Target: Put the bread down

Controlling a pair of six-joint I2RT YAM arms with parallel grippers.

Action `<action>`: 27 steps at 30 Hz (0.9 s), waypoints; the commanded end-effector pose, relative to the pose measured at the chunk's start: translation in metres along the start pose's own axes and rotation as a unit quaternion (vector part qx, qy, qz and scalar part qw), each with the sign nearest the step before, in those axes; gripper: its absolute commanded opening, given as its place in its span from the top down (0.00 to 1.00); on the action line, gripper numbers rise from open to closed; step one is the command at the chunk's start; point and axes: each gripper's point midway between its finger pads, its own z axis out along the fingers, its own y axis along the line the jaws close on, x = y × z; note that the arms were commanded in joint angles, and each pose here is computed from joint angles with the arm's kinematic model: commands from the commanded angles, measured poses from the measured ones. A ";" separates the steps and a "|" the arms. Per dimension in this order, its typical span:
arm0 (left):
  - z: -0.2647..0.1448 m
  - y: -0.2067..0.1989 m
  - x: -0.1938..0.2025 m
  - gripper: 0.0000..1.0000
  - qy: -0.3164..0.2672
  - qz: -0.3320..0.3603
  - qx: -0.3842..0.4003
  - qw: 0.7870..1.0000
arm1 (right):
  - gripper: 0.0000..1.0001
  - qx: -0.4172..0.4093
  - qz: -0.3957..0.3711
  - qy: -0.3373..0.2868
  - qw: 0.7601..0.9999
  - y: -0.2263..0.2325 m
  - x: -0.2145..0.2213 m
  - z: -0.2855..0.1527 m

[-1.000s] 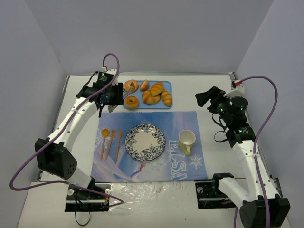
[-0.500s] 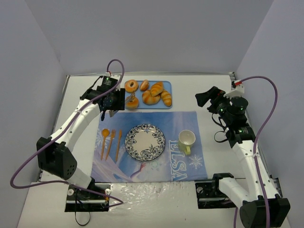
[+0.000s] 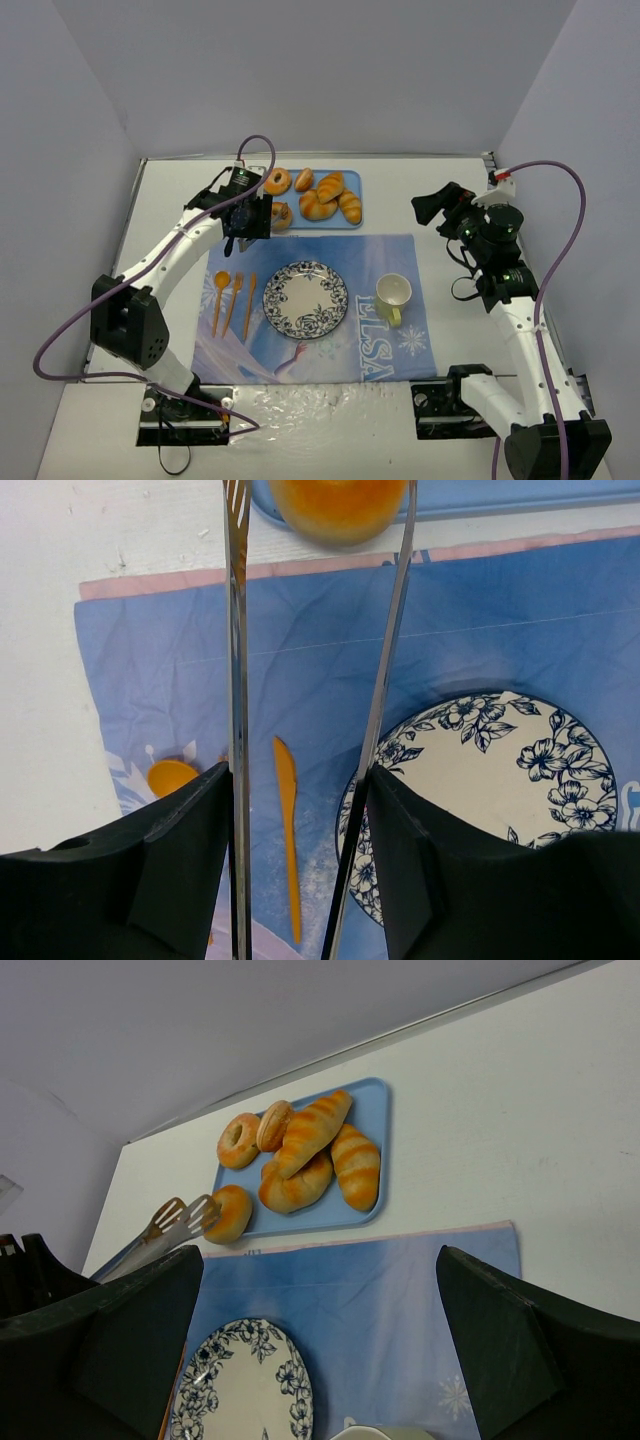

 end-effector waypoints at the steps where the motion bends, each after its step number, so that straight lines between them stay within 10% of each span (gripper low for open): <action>1: 0.005 -0.011 -0.022 0.51 -0.039 -0.012 0.002 0.999 | 0.00 -0.026 -0.012 -0.041 0.999 0.015 -0.022 -0.001; 27: 0.023 -0.017 -0.016 0.62 -0.024 0.003 -0.022 0.999 | 0.00 -0.028 -0.011 -0.040 0.999 0.015 -0.020 -0.002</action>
